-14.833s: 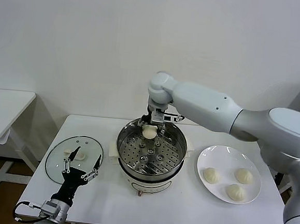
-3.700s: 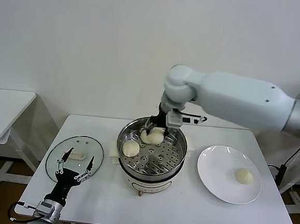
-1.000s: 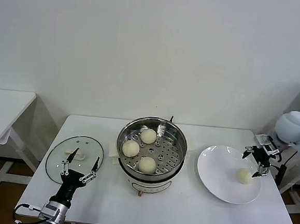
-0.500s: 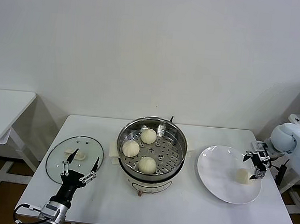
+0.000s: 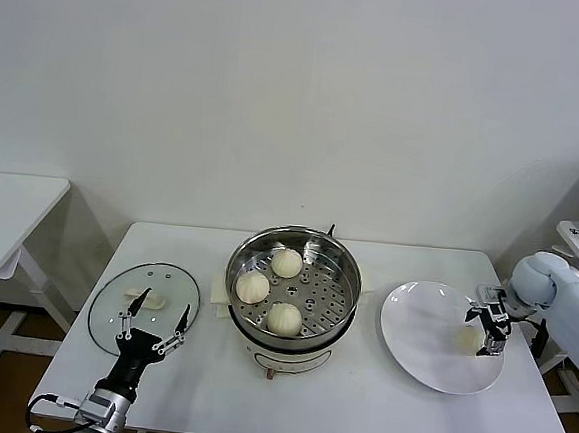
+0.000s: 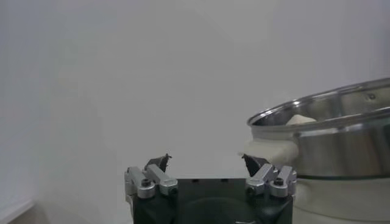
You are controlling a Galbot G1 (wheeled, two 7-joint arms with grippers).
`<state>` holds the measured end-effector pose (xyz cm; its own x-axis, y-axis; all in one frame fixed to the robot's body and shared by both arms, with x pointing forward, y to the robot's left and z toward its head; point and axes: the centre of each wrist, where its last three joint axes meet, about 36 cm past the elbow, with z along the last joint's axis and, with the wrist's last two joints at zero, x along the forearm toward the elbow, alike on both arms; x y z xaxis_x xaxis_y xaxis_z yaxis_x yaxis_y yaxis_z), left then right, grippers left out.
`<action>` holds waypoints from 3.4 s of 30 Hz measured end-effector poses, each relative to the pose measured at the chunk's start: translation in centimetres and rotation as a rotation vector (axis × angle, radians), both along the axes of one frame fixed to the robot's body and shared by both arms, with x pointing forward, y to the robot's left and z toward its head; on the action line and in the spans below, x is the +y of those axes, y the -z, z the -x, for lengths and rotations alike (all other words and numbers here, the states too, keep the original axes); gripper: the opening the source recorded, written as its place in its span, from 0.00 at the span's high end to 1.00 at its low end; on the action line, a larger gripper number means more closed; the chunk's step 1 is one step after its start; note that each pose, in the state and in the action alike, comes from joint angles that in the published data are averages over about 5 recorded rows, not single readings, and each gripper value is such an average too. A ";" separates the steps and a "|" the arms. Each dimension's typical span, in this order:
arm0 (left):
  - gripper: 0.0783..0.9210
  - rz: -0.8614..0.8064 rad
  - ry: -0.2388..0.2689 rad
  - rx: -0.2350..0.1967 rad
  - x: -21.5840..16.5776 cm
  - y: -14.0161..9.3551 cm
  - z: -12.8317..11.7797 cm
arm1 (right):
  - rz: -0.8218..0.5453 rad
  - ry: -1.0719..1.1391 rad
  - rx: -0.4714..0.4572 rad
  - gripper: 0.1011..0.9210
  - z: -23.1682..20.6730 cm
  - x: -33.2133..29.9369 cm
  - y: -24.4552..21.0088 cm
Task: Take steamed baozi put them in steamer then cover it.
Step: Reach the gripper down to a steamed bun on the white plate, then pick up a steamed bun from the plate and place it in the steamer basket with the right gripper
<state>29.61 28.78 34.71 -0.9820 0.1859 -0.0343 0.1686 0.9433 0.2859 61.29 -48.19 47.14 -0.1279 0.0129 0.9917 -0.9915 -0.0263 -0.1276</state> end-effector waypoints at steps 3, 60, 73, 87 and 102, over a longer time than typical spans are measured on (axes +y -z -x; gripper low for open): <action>0.12 0.000 0.001 0.000 -0.1 0.0 0.0 | 0.000 0.002 0.004 0.12 0.0 0.1 0.5; 0.12 -0.006 0.005 -0.025 0.9 -0.2 -1.5 | -0.220 -0.151 -0.001 0.29 -0.7 22.7 -25.9; 0.12 -0.021 -0.018 -0.020 2.8 -0.3 -1.6 | -0.142 -0.249 0.067 0.29 -2.6 33.6 -23.7; 0.12 -0.029 -0.037 -0.010 3.7 0.0 -1.4 | -0.105 -0.265 0.097 0.29 -4.8 37.5 -17.5; 0.12 -0.028 -0.040 -0.005 3.8 0.1 -1.3 | -0.094 -0.263 0.114 0.29 -5.3 38.2 -13.6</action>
<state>30.86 32.56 34.63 -0.9884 0.1477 -0.0341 0.1297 0.9408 0.3130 66.55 -10.00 60.74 -0.0025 -0.0989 0.9951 -0.9604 -0.2771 -0.0299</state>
